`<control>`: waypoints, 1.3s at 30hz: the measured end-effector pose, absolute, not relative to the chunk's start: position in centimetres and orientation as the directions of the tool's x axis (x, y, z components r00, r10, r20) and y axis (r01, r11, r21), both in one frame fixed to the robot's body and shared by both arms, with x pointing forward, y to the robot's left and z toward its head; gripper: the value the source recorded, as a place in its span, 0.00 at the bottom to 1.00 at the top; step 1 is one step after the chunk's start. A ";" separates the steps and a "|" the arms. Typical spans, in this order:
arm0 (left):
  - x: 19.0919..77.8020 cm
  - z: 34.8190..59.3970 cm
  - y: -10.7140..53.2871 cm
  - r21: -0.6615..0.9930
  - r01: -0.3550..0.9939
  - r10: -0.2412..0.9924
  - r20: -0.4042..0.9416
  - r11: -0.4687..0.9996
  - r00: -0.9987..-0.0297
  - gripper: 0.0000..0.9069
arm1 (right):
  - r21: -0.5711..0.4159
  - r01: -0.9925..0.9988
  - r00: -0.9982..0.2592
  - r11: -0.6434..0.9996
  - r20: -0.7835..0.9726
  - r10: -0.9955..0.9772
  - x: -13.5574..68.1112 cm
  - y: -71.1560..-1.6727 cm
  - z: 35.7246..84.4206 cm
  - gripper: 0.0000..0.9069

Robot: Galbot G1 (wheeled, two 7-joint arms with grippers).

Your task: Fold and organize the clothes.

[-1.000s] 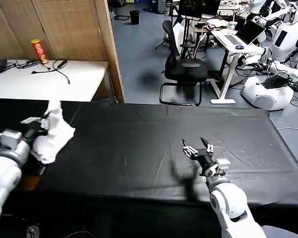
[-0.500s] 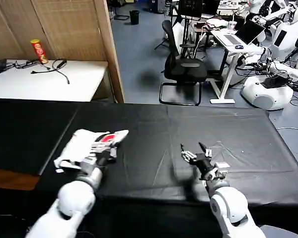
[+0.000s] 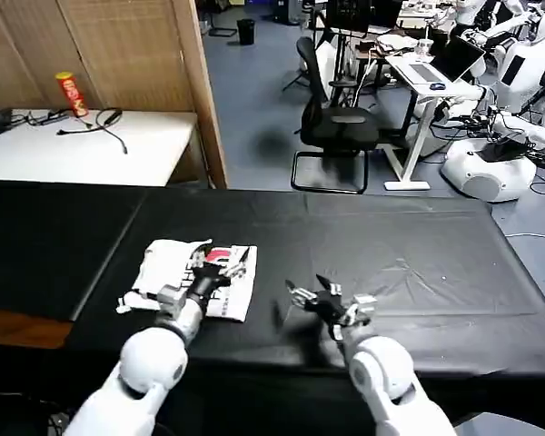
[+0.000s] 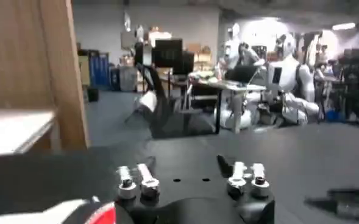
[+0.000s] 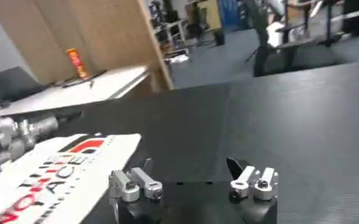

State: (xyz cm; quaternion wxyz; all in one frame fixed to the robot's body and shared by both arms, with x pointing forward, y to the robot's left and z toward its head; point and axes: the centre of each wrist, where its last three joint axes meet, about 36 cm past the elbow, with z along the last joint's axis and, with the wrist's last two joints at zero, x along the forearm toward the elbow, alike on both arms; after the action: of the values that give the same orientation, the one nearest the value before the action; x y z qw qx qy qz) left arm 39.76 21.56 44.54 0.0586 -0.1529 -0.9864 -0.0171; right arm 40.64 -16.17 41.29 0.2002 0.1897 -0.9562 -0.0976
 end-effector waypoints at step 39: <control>37.0 42.9 26.3 0.052 0.183 0.174 0.142 0.982 -0.974 0.97 | 0.203 -0.272 -0.846 0.941 0.416 -0.335 42.5 -19.8 39.3 0.97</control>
State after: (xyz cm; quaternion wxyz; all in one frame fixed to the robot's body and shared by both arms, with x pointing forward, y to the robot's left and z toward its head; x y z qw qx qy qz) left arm 36.99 26.34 42.86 0.0686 -0.0897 -0.9931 -0.0322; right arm 42.53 -19.77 39.30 0.2283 0.1583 -0.9582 -0.0681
